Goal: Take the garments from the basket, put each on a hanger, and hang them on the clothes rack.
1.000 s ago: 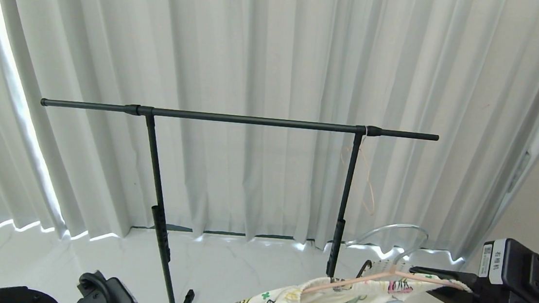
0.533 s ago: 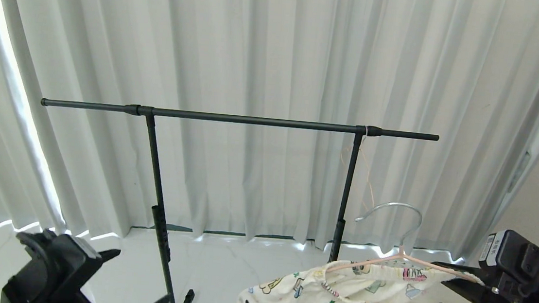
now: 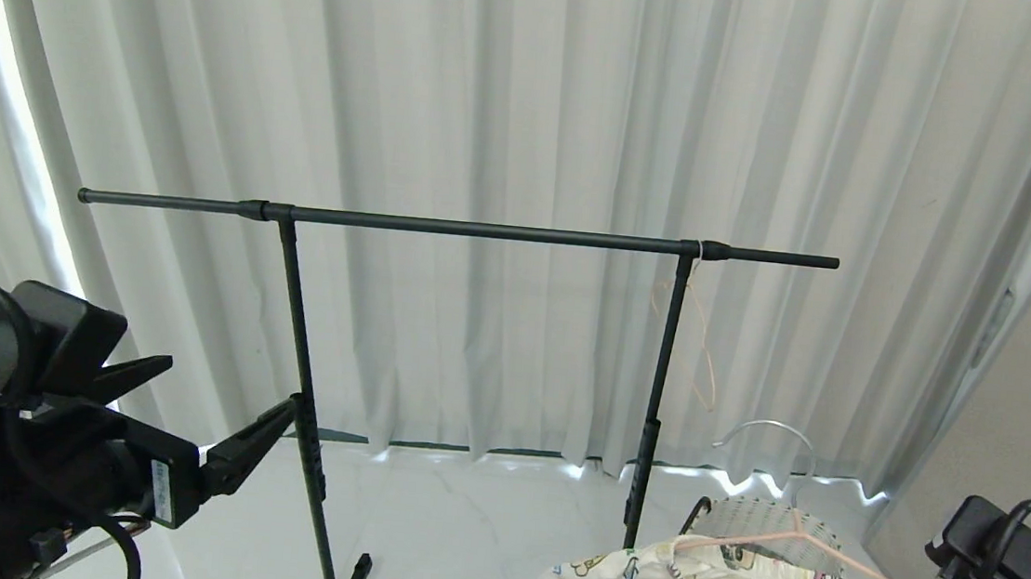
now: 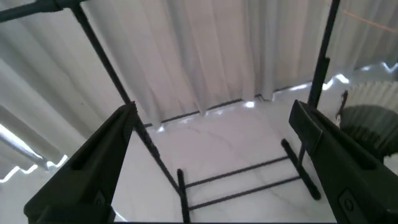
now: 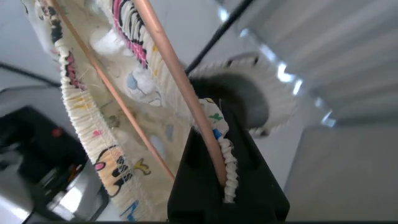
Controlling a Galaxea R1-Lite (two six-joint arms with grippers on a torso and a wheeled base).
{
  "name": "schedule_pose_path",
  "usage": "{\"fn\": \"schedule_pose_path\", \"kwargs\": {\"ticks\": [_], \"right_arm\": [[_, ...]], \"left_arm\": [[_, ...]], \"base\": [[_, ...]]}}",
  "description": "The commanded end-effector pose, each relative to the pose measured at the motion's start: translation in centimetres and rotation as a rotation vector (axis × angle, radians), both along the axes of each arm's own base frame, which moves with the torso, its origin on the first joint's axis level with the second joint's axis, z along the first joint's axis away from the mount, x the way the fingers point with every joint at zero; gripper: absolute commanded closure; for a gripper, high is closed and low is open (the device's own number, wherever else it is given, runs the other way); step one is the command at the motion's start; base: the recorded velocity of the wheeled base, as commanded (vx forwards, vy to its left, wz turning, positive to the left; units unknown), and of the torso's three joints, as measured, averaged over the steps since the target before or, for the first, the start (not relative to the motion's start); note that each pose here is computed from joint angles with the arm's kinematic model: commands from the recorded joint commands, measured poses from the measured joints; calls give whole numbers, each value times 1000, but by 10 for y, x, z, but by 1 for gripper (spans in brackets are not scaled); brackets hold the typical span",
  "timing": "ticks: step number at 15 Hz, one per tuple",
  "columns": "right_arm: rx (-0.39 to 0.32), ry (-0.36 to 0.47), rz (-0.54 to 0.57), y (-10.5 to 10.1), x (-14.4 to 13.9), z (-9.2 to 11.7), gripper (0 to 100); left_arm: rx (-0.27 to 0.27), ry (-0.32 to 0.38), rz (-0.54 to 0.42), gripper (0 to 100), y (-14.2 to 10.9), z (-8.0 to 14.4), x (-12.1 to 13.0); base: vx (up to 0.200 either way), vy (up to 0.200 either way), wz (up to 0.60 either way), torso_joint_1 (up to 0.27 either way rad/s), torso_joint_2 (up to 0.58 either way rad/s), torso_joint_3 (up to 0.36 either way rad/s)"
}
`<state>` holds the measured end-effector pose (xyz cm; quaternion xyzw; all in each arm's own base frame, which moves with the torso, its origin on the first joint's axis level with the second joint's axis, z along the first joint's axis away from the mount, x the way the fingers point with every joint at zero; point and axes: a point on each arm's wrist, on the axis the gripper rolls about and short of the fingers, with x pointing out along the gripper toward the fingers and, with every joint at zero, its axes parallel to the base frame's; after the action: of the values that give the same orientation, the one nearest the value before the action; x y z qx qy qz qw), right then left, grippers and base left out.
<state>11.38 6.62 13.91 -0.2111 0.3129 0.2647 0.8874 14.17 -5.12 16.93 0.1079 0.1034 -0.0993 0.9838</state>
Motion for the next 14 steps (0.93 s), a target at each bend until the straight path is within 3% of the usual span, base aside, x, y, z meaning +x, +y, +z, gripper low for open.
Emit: {"fn": "schedule_pose_path", "kwargs": {"ticks": [1, 3, 6, 10, 14], "right_arm": [[24, 88, -65, 3, 5, 0, 100], [60, 168, -175, 10, 17, -5, 100], [83, 199, -275, 28, 41, -9, 100], [162, 164, -450, 78, 77, -19, 100], [236, 71, -517, 112, 108, -1, 100]], "left_arm": [[-9, -1, 39, 0, 0, 2, 4], [-7, 9, 68, 0, 0, 0, 6], [-4, 19, 67, 0, 0, -2, 7], [12, 20, 84, 0, 0, -3, 8], [26, 17, 147, 0, 1, -3, 8]], "base": [[0, 0, 0, 0, 0, 0], [0, 0, 0, 0, 0, 0], [0, 0, 0, 0, 0, 0], [0, 0, 0, 0, 0, 0], [0, 0, 0, 0, 0, 0]]}}
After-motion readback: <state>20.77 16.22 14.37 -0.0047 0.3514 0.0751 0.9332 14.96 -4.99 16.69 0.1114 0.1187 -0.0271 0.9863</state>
